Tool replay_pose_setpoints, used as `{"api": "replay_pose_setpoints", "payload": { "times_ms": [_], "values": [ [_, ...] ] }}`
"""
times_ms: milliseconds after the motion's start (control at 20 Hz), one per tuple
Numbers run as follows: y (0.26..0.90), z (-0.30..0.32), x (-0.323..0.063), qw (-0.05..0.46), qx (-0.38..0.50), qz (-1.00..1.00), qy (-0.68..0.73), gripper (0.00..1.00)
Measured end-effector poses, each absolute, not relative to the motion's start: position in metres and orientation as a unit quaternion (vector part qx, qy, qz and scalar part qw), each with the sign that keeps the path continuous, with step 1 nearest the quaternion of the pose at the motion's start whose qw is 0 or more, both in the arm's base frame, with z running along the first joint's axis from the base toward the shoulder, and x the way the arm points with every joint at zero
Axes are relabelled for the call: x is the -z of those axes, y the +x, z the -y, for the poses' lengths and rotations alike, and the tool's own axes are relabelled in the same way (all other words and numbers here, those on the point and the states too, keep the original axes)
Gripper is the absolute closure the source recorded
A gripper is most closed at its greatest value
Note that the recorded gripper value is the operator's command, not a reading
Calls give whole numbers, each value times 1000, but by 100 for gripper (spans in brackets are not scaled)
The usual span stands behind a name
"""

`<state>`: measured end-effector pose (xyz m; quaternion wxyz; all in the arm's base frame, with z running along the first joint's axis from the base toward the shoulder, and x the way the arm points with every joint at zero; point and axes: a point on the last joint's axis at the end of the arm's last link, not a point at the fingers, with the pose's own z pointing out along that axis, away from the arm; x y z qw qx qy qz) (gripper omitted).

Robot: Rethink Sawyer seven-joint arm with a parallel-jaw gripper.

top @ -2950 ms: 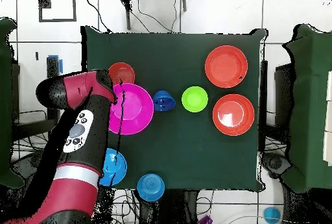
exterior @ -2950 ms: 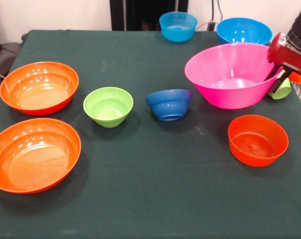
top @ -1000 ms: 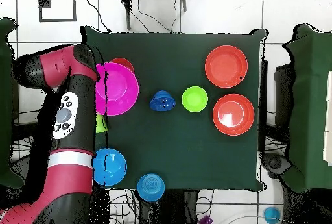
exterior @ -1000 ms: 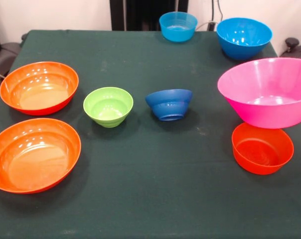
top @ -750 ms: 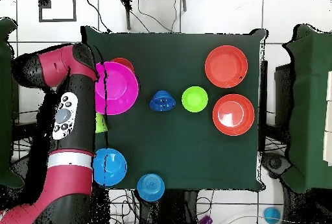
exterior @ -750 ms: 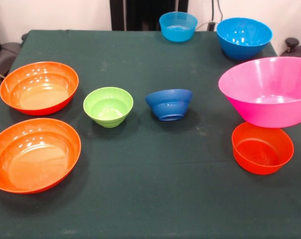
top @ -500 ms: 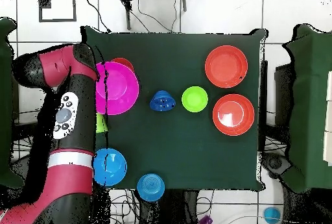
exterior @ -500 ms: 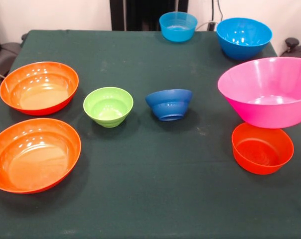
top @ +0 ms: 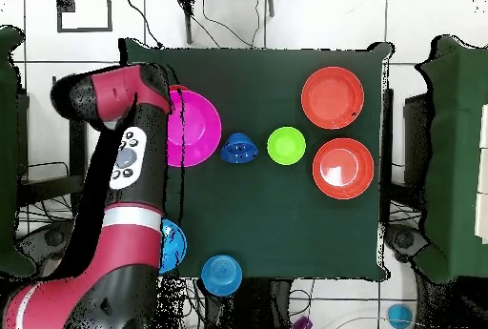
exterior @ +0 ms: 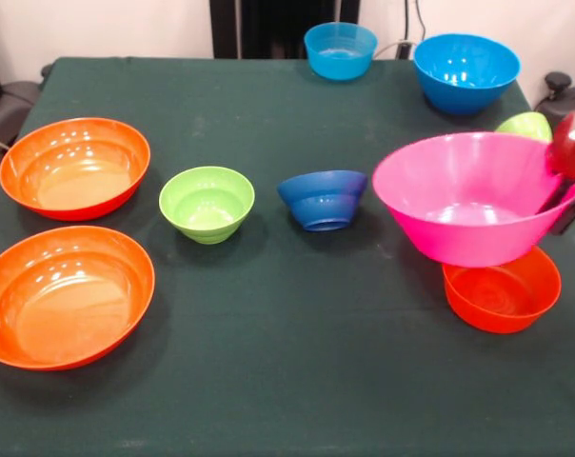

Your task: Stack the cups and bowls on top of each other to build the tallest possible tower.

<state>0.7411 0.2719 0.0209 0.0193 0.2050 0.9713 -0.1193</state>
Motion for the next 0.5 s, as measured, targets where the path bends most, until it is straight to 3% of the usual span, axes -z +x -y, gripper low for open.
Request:
{"api": "replay_pose_setpoints", "payload": {
  "times_ms": [500],
  "values": [
    [780, -237, -14, 39, 112, -968, 221, 100]
  ]
}}
